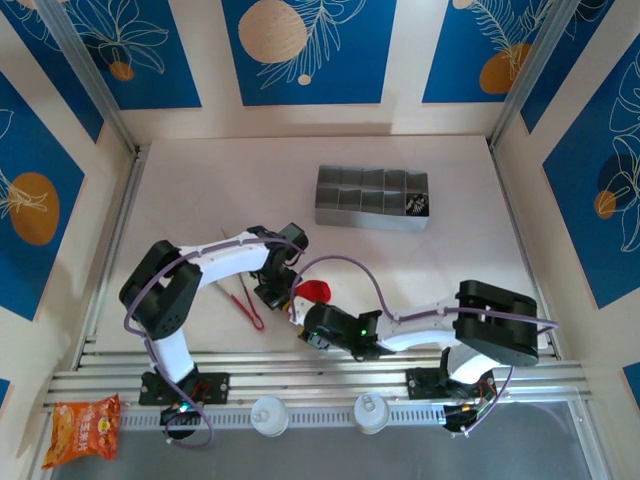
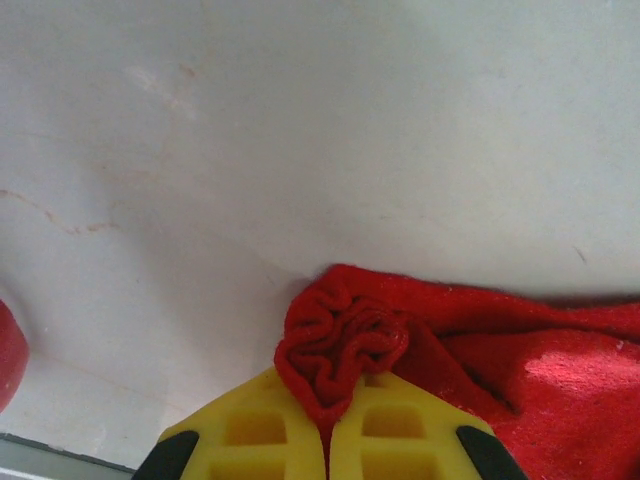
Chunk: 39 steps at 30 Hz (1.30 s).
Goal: Roll the socks
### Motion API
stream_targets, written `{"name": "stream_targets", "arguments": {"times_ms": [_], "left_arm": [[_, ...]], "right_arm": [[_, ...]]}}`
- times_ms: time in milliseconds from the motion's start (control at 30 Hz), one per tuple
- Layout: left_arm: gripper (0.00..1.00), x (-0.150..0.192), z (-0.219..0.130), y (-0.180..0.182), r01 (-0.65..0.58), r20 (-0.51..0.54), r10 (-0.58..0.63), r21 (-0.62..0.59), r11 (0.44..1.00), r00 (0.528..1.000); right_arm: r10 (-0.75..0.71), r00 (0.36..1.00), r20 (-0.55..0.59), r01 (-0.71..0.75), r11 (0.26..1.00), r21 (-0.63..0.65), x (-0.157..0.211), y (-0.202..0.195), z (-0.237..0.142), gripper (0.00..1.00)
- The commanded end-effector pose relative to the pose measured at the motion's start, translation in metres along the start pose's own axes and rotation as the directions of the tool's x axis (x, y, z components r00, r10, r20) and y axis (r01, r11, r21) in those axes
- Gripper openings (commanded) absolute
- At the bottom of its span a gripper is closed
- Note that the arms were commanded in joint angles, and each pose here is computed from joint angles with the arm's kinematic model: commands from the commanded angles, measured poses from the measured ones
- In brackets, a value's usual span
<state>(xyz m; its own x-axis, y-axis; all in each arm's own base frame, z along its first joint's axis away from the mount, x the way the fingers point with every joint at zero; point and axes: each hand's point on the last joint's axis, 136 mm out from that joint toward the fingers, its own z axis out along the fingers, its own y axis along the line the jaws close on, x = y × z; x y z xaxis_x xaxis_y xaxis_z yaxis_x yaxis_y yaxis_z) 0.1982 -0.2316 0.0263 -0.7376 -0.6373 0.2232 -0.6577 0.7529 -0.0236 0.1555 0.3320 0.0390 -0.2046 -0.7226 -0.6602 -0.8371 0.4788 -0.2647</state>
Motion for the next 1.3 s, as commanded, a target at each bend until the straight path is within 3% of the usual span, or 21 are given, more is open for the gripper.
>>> {"name": "stream_targets", "arguments": {"times_ms": [0, 133, 333, 533, 667, 700, 867, 967, 1133, 1267], "left_arm": [[0.00, 0.000, 0.012, 0.034, 0.036, 0.000, -0.036, -0.163, 0.986, 0.999], [0.00, 0.001, 0.014, 0.028, 0.033, -0.010, -0.035, -0.153, 0.988, 0.999], [0.00, 0.001, 0.011, 0.024, 0.035, -0.008, -0.037, -0.139, 0.990, 0.999], [0.00, 0.002, 0.008, 0.022, 0.057, -0.016, -0.059, -0.106, 0.993, 0.998], [0.00, -0.002, 0.002, 0.015, 0.073, -0.009, -0.073, -0.034, 0.997, 0.997], [0.05, -0.003, 0.001, 0.012, 0.075, -0.007, -0.075, -0.008, 0.997, 0.997], [0.57, -0.014, -0.018, -0.011, 0.051, 0.035, -0.058, 0.191, 0.980, 0.998], [0.70, -0.020, -0.030, -0.025, -0.016, 0.061, -0.002, 0.291, 0.957, 0.998], [0.69, -0.017, -0.033, -0.029, -0.089, 0.069, 0.069, 0.371, 0.924, 0.995], [0.59, -0.009, -0.032, -0.030, -0.161, 0.067, 0.146, 0.418, 0.894, 0.987]], "right_arm": [[-0.044, 0.998, 0.046, 0.040, 0.996, 0.074, -0.024, -0.008, 0.005, 0.50], [-0.036, 0.999, 0.016, 0.035, 0.998, 0.058, -0.021, -0.002, 0.016, 0.46], [0.067, 0.990, -0.126, -0.057, 0.995, 0.079, 0.022, 0.000, 0.030, 0.29], [0.173, 0.962, -0.212, -0.147, 0.980, 0.131, 0.059, 0.000, 0.027, 0.00], [0.252, 0.936, -0.248, -0.237, 0.968, 0.089, 0.079, 0.007, 0.024, 0.00], [0.271, 0.925, -0.265, -0.260, 0.962, 0.077, 0.087, 0.010, 0.024, 0.00], [0.424, 0.837, -0.345, -0.431, 0.900, 0.061, 0.132, 0.025, 0.019, 0.00], [0.502, 0.781, -0.372, -0.519, 0.853, 0.061, 0.154, 0.032, 0.016, 0.00], [0.604, 0.700, -0.380, -0.626, 0.776, 0.082, 0.175, 0.034, 0.013, 0.00], [0.650, 0.639, -0.412, -0.671, 0.732, 0.115, 0.193, 0.036, 0.014, 0.00]]}}
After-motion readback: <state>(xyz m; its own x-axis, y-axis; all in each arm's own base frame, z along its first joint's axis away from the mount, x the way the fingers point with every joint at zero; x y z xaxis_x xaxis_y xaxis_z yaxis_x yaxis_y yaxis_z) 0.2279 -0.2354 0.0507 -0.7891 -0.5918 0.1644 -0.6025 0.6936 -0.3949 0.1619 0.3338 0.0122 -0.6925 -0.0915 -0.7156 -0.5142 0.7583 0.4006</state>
